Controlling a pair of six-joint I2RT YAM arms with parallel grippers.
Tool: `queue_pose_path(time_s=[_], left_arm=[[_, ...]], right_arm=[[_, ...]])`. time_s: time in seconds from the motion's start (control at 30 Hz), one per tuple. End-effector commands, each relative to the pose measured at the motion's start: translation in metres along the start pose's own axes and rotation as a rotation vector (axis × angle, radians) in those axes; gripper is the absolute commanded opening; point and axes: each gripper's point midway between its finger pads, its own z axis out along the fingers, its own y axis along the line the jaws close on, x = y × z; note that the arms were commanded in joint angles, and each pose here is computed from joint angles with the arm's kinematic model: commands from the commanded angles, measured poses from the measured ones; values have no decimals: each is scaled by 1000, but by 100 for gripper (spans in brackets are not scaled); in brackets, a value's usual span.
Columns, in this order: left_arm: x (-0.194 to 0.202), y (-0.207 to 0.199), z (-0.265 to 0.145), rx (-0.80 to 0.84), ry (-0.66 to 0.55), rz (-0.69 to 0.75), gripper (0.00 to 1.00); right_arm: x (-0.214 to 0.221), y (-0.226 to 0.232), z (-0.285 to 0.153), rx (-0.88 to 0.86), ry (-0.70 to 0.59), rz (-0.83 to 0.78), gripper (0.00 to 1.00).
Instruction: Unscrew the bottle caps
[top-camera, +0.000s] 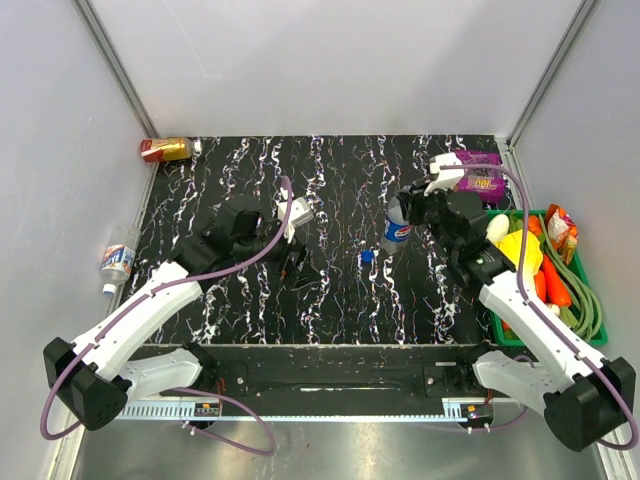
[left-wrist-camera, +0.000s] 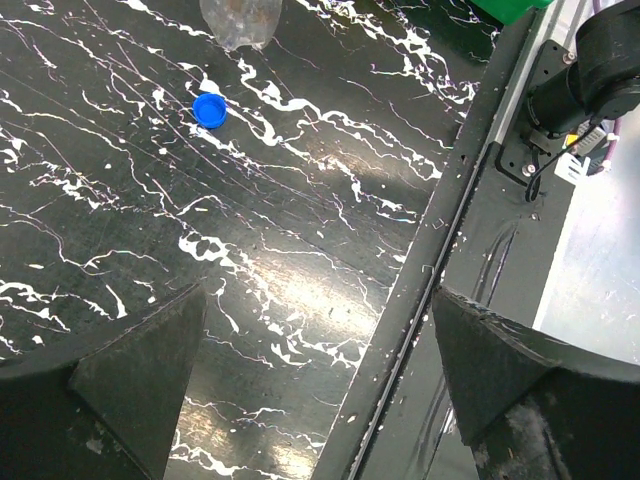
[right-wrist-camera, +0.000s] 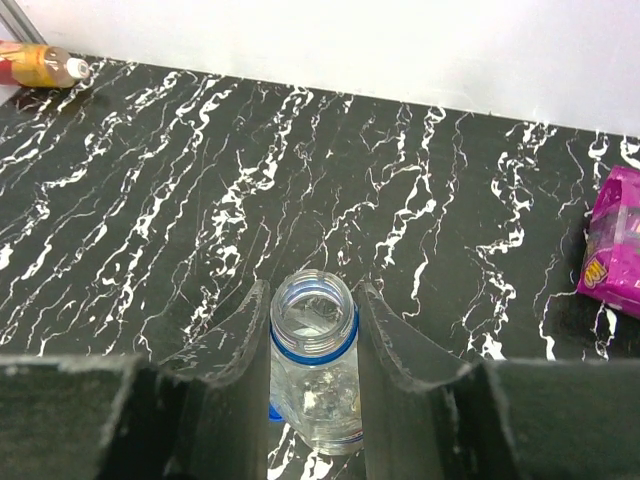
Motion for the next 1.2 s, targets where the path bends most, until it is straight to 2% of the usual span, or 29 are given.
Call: queue_pose_path(time_s=[0.0, 0.43, 0.5, 0.8, 0.93, 1.0, 1.03, 1.17], left_arm=[[-24, 3, -7, -37, -65, 62, 99], [-21, 4, -8, -45, -63, 63, 99], [-23, 5, -9, -49, -67, 64, 99], [-30, 3, -12, -50, -93, 70, 99], [-29, 2, -11, -45, -92, 63, 99], [-28, 1, -12, -44, -92, 60, 99], [-27, 0, -12, -39, -92, 62, 99], [-28, 0, -13, -42, -100, 59, 99]], right_arm=[[-12, -3, 8, 31, -82, 23, 0], [48, -15, 13, 94, 17, 84, 1], [50, -14, 10, 88, 16, 96, 5], [50, -18, 2, 106, 20, 90, 39], [39, -12, -3, 75, 3, 105, 71], [28, -11, -5, 79, -13, 131, 92], [23, -11, -5, 83, -15, 146, 98], [-9, -6, -12, 69, -50, 191, 100]])
